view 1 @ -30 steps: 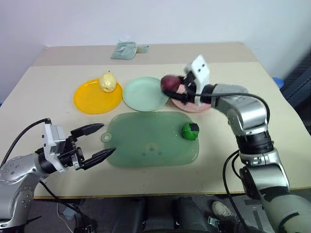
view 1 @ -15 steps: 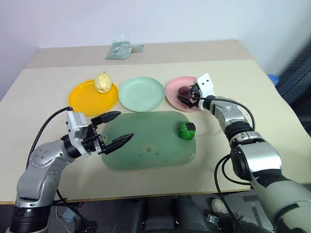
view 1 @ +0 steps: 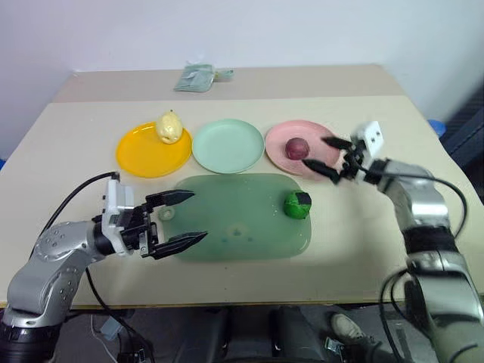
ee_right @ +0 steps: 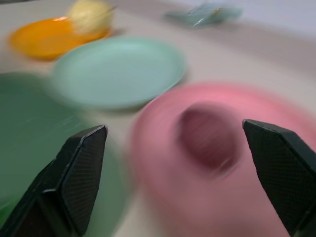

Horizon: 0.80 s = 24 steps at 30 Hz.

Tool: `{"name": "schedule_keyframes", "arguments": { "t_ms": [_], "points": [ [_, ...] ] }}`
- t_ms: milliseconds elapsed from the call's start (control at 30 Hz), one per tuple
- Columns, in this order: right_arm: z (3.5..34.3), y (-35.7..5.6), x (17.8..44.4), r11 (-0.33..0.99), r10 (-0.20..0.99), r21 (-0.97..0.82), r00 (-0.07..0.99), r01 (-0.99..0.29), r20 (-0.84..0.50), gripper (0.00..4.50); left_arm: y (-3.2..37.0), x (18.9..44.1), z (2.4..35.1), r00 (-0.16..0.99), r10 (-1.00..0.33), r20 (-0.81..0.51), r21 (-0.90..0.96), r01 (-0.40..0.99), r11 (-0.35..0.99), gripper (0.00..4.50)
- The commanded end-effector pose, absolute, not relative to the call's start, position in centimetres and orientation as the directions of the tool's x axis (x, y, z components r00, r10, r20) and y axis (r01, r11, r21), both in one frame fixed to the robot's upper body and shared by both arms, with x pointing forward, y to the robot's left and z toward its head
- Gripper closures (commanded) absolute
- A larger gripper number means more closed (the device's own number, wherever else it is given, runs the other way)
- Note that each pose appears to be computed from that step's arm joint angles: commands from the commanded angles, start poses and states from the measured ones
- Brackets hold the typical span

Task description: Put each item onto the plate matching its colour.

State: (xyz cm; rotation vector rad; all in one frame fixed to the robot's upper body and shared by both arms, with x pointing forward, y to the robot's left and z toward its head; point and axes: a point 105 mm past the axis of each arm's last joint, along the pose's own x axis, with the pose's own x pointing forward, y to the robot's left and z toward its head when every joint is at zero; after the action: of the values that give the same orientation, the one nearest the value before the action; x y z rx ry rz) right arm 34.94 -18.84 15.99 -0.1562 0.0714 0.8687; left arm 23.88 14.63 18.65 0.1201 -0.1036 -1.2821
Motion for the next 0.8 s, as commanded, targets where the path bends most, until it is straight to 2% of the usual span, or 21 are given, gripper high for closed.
{"name": "schedule_keyframes", "arguments": {
  "t_ms": [33, 200, 367, 767, 800],
  "points": [
    [18.0, -17.8, 32.5, 0.601, 0.786, -0.114, 0.611, -0.791, -0.090, 0.02, 13.8, 23.7, 19.3, 0.214, -0.977, -0.004, 0.153, 0.965, 0.211, 0.00],
    [16.2, -16.4, 31.3, 0.592, 0.794, -0.059, 0.594, -0.804, -0.129, 0.02, 13.4, 24.0, 19.4, 0.168, -0.985, -0.035, 0.152, 0.975, 0.161, 0.00],
    [14.5, -15.1, 31.2, 0.578, 0.805, -0.013, 0.573, -0.816, -0.157, 0.02, 14.1, 24.0, 19.2, 0.164, -0.984, -0.072, 0.149, 0.977, 0.151, 0.00],
    [11.4, -14.7, 31.8, 0.579, 0.793, 0.000, 0.563, -0.815, -0.233, 0.02, 15.9, 23.6, 18.3, 0.226, -0.970, -0.092, 0.161, 0.965, 0.209, 0.00],
    [11.5, -14.6, 31.9, 0.580, 0.793, -0.001, 0.565, -0.815, -0.227, 0.26, 16.0, 23.6, 18.1, 0.240, -0.966, -0.092, 0.161, 0.961, 0.224, 0.00]
  ]
}}
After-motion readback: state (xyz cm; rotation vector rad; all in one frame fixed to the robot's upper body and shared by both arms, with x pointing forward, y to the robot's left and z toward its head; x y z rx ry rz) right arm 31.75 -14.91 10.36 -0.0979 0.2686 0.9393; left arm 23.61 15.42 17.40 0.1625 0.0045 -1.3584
